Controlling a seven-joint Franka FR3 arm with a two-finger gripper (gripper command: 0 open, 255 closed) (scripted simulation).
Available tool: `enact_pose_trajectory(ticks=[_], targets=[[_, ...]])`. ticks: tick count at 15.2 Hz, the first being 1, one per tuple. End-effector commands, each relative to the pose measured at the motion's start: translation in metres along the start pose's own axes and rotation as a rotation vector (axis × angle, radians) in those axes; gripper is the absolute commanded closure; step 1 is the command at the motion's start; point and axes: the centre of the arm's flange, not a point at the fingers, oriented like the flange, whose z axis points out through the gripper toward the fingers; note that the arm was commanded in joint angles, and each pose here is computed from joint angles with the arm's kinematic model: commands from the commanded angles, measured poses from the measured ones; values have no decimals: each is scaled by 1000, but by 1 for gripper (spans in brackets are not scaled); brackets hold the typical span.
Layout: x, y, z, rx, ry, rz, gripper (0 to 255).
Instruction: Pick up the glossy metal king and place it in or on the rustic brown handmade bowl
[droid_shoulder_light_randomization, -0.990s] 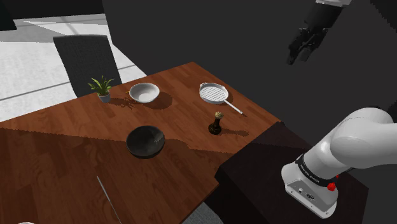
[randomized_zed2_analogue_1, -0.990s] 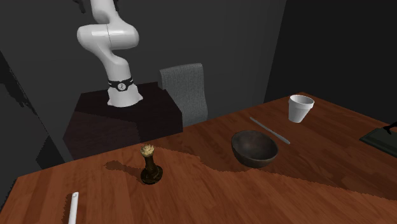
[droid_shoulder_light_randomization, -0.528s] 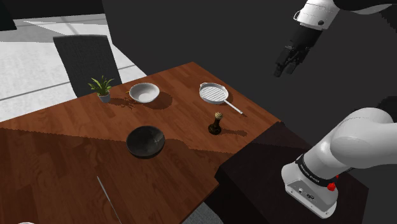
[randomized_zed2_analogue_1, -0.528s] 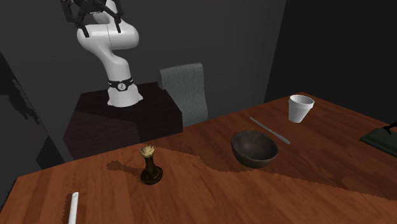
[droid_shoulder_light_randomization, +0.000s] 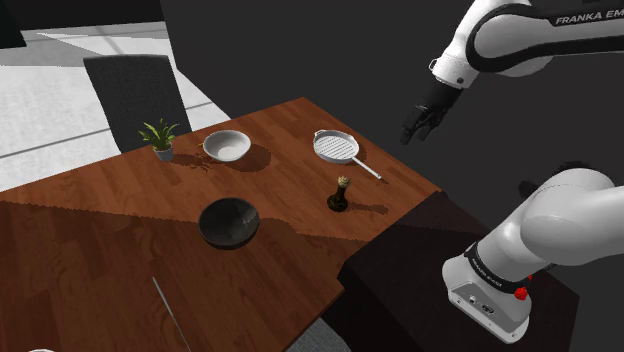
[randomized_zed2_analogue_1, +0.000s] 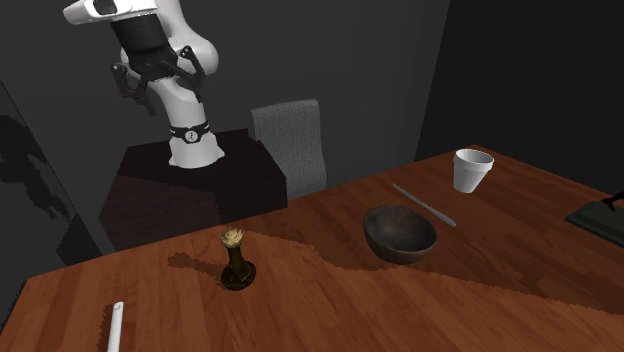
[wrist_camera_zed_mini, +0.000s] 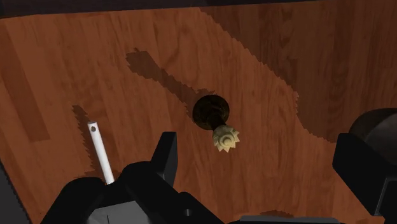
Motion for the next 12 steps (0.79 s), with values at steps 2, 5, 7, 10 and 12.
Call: enact_pose_trajectory(ticks=[2,5,7,10,12], targets=[[12,9,36,31,20,-11,0],[26,17,72,63,36,-22,0],[36,22,96,84,46,-29,0],[51,28,133,116,62,-40,0],[61,31,157,137,73,-48,0]])
